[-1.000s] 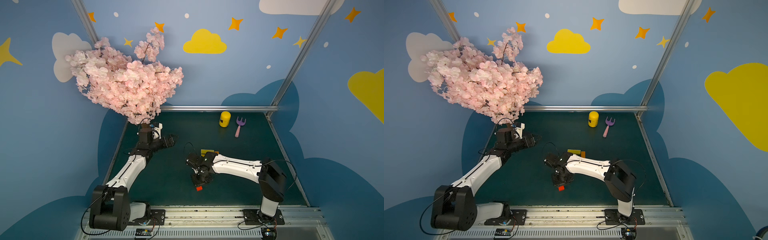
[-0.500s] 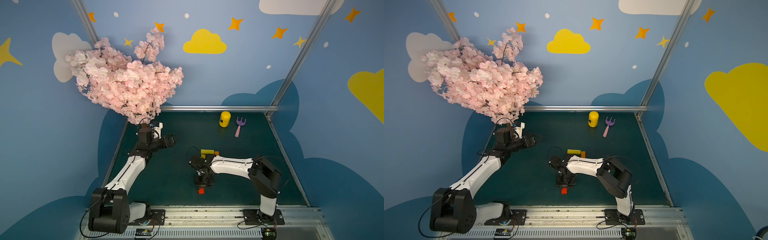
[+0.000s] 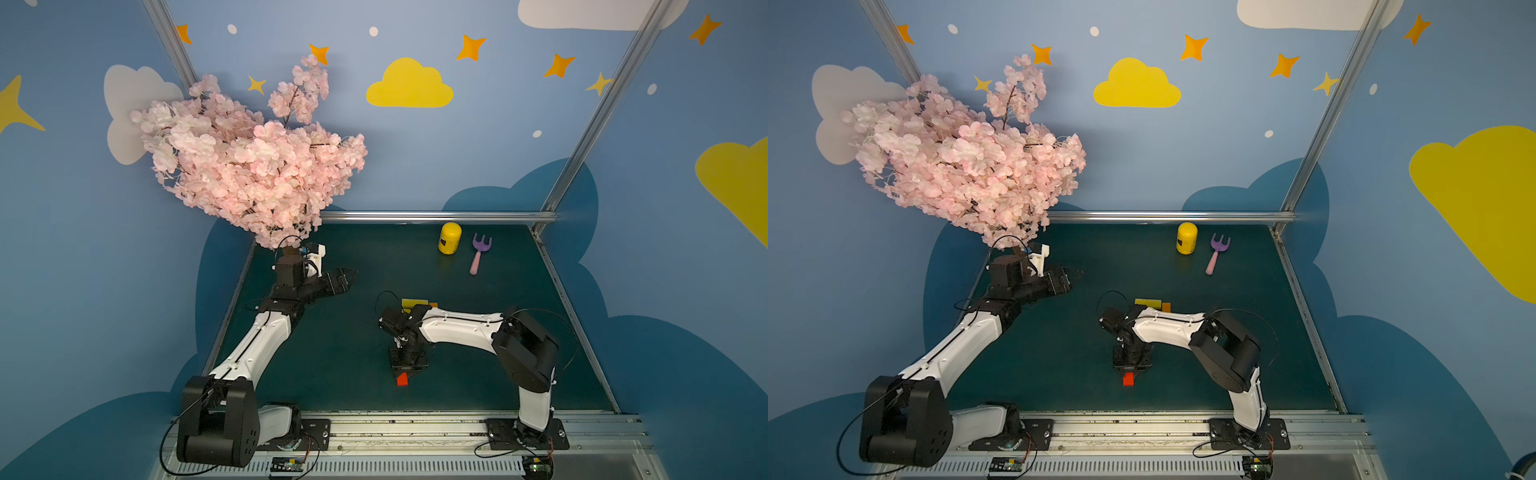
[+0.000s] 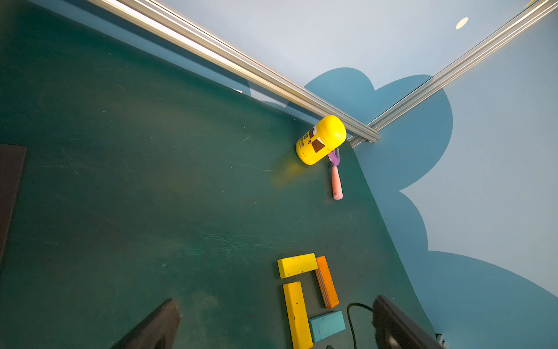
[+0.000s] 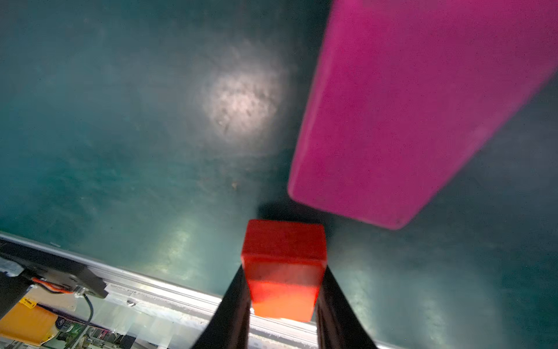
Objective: Assemble the letter p with building blocks
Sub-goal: Assemble the building block at the center of the board.
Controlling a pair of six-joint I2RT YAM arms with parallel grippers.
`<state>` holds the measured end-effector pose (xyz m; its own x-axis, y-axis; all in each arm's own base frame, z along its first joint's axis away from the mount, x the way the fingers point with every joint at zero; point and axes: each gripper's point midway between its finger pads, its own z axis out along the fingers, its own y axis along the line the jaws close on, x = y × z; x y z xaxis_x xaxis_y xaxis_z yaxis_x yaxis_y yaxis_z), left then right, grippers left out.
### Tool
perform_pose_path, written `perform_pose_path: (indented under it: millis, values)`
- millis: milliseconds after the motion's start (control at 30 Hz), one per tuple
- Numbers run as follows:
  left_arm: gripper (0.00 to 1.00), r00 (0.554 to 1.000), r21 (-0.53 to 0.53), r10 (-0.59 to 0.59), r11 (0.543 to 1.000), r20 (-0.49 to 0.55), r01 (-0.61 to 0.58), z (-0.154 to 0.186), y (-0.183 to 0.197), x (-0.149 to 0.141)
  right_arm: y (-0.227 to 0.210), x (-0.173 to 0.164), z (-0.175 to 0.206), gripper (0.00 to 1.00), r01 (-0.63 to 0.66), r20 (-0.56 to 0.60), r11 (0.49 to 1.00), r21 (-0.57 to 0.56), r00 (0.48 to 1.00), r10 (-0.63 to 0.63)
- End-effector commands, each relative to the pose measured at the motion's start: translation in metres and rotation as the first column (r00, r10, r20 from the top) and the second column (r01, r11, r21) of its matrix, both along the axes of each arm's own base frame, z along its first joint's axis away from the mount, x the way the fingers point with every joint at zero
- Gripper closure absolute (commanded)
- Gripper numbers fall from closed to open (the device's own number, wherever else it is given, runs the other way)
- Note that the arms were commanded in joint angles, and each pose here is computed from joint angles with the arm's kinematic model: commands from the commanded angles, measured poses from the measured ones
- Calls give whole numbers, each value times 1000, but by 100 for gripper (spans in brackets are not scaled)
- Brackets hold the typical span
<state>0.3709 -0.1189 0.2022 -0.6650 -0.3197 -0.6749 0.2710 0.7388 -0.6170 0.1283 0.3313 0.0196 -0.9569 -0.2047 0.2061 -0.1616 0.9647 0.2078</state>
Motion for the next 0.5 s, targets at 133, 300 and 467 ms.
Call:
perform_pose_path:
  millis: [133, 300, 467]
  values:
    - [0, 1000, -4, -14, 1000, 25, 14, 6, -1, 1, -25, 11, -20, 85, 34, 29, 992, -125, 999, -30]
    - [0, 999, -5, -17, 1000, 31, 17, 8, -1, 1, -32, 15, -22, 87, 53, 38, 988, -143, 998, -48]
    - [0, 999, -5, -17, 1000, 29, 18, 8, -1, 0, -35, 20, -21, 88, 68, 60, 986, -150, 996, -59]
